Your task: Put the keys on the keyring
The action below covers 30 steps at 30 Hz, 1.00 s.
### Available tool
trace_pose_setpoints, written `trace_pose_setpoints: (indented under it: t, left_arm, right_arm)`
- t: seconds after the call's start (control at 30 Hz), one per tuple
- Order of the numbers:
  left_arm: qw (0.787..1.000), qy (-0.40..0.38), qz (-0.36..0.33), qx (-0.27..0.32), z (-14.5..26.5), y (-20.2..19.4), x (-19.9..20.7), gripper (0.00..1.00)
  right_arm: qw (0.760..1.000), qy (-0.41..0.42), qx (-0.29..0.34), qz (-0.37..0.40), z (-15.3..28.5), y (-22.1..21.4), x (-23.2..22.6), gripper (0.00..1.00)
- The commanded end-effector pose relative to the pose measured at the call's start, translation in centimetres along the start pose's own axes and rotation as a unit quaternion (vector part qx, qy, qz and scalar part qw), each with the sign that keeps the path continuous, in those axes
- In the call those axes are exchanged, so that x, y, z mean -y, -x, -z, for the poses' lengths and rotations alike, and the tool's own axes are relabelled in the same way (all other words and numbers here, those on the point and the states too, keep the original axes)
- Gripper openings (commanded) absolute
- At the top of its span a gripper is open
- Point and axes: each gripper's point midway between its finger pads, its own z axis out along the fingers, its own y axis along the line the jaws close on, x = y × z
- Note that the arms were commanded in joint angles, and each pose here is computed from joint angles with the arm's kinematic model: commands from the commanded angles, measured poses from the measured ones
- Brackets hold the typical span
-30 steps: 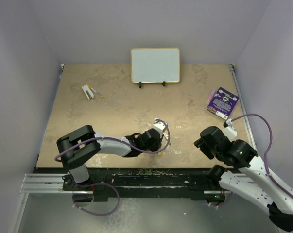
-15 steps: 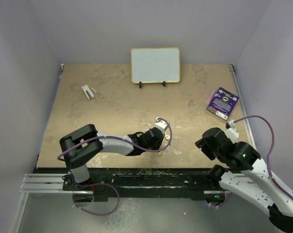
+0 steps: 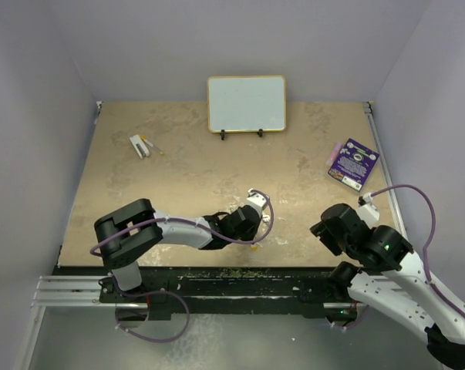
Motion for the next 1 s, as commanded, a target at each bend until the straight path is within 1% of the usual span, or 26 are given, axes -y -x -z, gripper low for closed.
trace_pose_setpoints:
  t: [0.0, 0.13, 0.23, 0.43, 0.63, 0.97]
  left_arm:
    - [0.998, 0.016, -0.009, -0.068, 0.65, -4.11, -1.07, 0.07]
    - [0.997, 0.013, -0.008, -0.074, 0.77, -4.47, -0.96, 0.09]
    - [0.997, 0.012, -0.011, -0.073, 0.77, -4.57, -1.02, 0.13]
    - [0.997, 0.008, -0.014, -0.072, 1.16, -4.60, -1.03, 0.15]
    - [0.997, 0.009, -0.024, -0.067, 1.55, -4.79, -1.48, 0.23]
    - [0.998, 0.018, -0.036, -0.058, 1.15, -4.66, -1.91, 0.23]
  right_arm:
    - [1.000, -0.016, 0.017, -0.006, 0.01, 0.64, 0.74, 0.51]
    - [1.000, -0.017, 0.017, -0.007, 0.09, 0.68, 0.86, 0.52]
    - [1.000, -0.019, 0.017, -0.008, 0.13, 0.69, 0.99, 0.53]
    - [1.000, -0.019, 0.018, -0.008, 0.17, 0.74, 0.88, 0.53]
    - [1.000, -0.018, 0.017, -0.005, 0.24, 0.73, 0.80, 0.54]
    - [1.000, -0.012, 0.018, -0.008, 0.43, 0.88, 0.71, 0.54]
